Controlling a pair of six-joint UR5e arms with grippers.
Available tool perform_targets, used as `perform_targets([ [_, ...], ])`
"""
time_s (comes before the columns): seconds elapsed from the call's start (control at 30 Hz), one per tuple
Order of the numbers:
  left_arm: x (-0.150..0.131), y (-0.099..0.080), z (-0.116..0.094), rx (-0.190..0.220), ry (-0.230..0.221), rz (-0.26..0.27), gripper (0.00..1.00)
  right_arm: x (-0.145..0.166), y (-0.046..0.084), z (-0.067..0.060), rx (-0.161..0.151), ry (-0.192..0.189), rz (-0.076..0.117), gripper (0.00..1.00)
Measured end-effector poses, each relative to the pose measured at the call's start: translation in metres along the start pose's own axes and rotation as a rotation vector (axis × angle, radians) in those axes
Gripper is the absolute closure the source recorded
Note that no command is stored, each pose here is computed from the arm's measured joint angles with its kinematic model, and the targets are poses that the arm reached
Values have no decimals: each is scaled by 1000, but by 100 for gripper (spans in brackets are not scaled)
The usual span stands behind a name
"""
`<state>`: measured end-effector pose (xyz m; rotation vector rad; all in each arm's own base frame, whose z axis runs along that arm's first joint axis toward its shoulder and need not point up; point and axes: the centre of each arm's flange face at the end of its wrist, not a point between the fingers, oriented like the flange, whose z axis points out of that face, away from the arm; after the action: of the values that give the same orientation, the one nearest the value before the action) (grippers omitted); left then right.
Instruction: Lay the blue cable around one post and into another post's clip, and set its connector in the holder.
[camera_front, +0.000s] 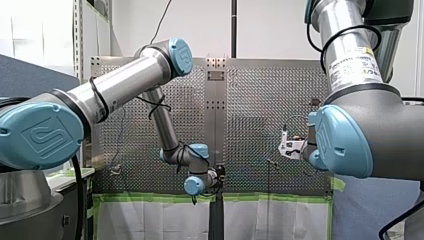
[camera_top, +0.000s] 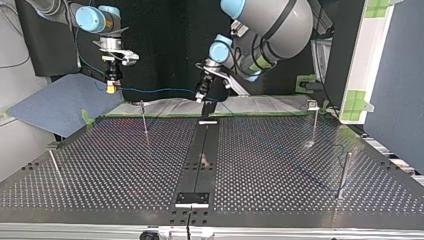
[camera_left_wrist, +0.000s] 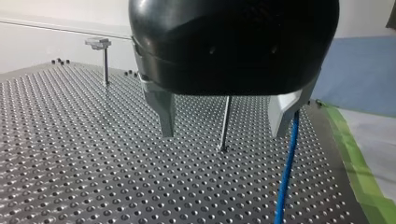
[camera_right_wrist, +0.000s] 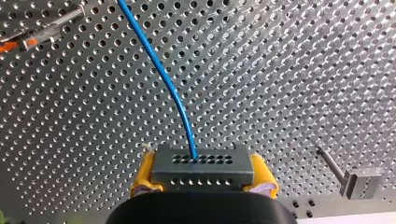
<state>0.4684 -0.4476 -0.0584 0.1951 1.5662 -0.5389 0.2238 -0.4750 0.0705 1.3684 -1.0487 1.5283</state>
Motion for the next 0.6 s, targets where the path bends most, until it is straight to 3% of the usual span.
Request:
perform_targets([
  [0.2, -12, -1, 3, 35, -7, -2, 0, 0, 0, 0, 0, 2, -3, 100],
  [0.43, -37, 2, -4, 38, -40, -11, 0, 0, 0, 1, 1, 7, -5, 100],
  [0.6, -35, 3, -22, 25, -4, 11, 0, 0, -2, 1, 4, 8, -4, 100],
])
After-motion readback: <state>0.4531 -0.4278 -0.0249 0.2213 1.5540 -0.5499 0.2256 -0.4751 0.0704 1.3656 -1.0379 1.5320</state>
